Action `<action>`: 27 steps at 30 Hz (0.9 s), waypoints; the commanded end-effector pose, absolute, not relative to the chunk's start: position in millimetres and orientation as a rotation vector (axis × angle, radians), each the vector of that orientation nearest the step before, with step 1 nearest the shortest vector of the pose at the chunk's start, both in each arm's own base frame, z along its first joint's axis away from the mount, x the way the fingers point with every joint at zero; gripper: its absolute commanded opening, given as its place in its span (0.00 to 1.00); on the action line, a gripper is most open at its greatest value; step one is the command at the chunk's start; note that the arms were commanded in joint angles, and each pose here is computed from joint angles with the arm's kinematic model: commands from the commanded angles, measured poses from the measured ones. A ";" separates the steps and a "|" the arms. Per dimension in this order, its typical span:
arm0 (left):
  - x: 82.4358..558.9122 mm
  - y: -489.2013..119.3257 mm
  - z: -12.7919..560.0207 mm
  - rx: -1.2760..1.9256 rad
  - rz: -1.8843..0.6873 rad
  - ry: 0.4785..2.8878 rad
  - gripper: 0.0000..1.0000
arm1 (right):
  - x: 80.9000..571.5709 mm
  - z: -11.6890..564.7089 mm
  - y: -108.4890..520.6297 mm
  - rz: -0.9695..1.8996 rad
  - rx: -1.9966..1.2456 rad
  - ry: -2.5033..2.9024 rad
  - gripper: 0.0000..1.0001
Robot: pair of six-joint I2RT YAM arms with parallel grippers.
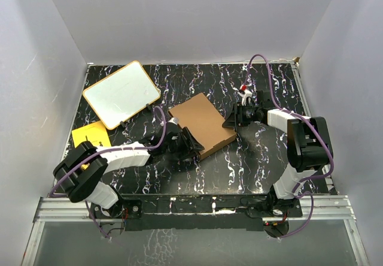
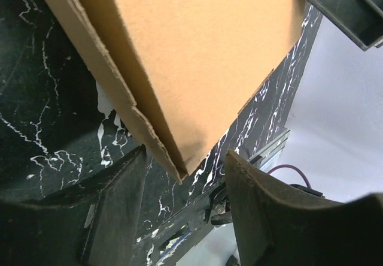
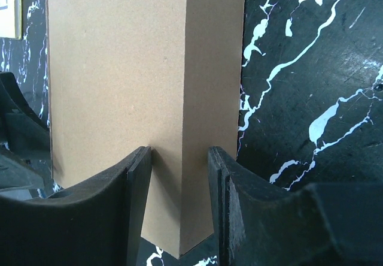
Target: Fold the paper box
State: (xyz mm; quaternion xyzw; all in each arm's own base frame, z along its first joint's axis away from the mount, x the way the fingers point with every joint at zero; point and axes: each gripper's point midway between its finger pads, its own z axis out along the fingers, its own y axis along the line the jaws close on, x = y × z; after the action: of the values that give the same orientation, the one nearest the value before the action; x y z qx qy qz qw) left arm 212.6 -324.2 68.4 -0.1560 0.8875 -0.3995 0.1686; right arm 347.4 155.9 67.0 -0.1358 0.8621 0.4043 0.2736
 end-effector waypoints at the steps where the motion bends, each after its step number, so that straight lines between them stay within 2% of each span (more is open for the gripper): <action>1: 209.2 -333.0 85.3 -0.376 -1.186 2.526 0.53 | 345.5 57.6 157.5 1.076 -0.381 2.344 0.45; 3: 207.5 -336.2 82.4 -0.397 -1.209 2.541 0.53 | 345.9 57.4 157.1 1.072 -0.382 2.344 0.45; 8: 206.7 -343.2 80.9 -0.411 -1.237 2.559 0.34 | 344.5 48.9 157.0 1.080 -0.370 2.368 0.45; 10: 208.2 -346.7 83.6 -0.405 -1.255 2.553 0.19 | 344.2 47.7 157.3 1.082 -0.369 2.371 0.45; 11: 208.5 -348.2 84.4 -0.400 -1.261 2.554 0.06 | 344.3 47.1 156.9 1.081 -0.368 2.372 0.45; 12: 208.8 -349.4 85.4 -0.395 -1.264 2.554 0.01 | 344.2 46.6 157.1 1.080 -0.370 2.373 0.45; 14: 207.5 -350.2 87.4 -0.374 -1.268 2.559 0.00 | 344.0 46.5 156.9 1.080 -0.369 2.375 0.45; 15: 207.6 -349.9 90.6 -0.360 -1.271 2.553 0.01 | 344.0 46.0 156.7 1.079 -0.367 2.376 0.45; 16: 208.2 -348.5 93.5 -0.341 -1.268 2.548 0.07 | 344.3 46.3 156.4 1.078 -0.367 2.375 0.45; 20: 213.0 -332.8 106.5 -0.263 -1.241 2.526 0.49 | 344.6 46.3 156.9 1.078 -0.369 2.376 0.45; 24: 245.7 -290.9 118.4 -0.299 -1.209 2.471 0.62 | 345.5 45.6 156.0 1.072 -0.370 2.377 0.45; 27: 275.2 -253.8 127.4 -0.360 -1.164 2.417 0.65 | 345.0 44.0 156.0 1.071 -0.370 2.383 0.45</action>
State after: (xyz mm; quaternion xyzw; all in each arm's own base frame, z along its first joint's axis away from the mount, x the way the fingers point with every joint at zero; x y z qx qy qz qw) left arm 244.6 -291.5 97.9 -0.1377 0.8829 -0.4165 0.1677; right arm 348.3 157.8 64.1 -0.1348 0.8594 0.4144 0.2676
